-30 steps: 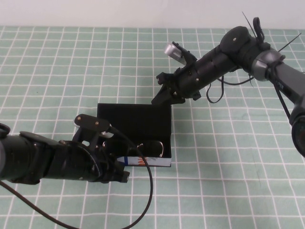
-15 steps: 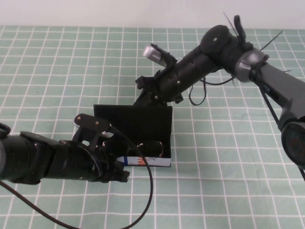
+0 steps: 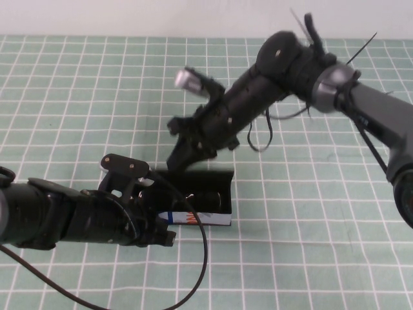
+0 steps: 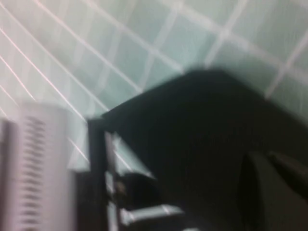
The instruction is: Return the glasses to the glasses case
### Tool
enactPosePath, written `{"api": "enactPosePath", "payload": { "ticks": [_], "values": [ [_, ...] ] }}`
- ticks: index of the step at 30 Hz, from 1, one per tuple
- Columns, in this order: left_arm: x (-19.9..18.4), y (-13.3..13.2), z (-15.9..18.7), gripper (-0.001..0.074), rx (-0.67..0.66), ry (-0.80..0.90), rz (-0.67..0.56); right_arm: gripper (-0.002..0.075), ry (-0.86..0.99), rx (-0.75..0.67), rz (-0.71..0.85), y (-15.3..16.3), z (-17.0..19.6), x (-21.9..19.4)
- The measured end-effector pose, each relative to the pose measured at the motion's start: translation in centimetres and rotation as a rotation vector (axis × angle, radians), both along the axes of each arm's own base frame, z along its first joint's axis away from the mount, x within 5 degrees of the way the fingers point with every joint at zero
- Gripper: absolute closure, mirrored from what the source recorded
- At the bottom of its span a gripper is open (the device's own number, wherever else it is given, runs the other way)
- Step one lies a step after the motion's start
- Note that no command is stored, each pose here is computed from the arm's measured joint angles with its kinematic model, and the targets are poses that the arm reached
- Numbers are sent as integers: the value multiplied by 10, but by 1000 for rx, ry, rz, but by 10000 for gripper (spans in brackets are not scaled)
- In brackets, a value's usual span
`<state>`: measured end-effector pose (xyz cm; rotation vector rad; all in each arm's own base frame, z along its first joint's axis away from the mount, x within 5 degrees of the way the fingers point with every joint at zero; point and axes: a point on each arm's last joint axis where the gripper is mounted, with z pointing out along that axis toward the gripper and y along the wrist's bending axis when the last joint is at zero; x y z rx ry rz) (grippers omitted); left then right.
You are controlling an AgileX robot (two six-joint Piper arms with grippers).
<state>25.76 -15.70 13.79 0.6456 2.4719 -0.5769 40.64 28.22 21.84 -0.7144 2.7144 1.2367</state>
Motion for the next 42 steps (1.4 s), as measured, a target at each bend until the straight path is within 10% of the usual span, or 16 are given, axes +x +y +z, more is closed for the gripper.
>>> {"api": "enactPosePath", "payload": {
  "ticks": [20, 32, 42],
  "values": [
    [-10, -5, 22, 736, -57, -42, -139, 737, -26, -60, 124, 7, -21, -20],
    [-74, -2, 131, 736, -78, -157, -922, 737, -445, 70, 175, -13, 120, -36],
    [-72, 42, 158, 736, 282, -59, -761, 737, -666, 83, 213, -39, 198, -77]
  ]
}}
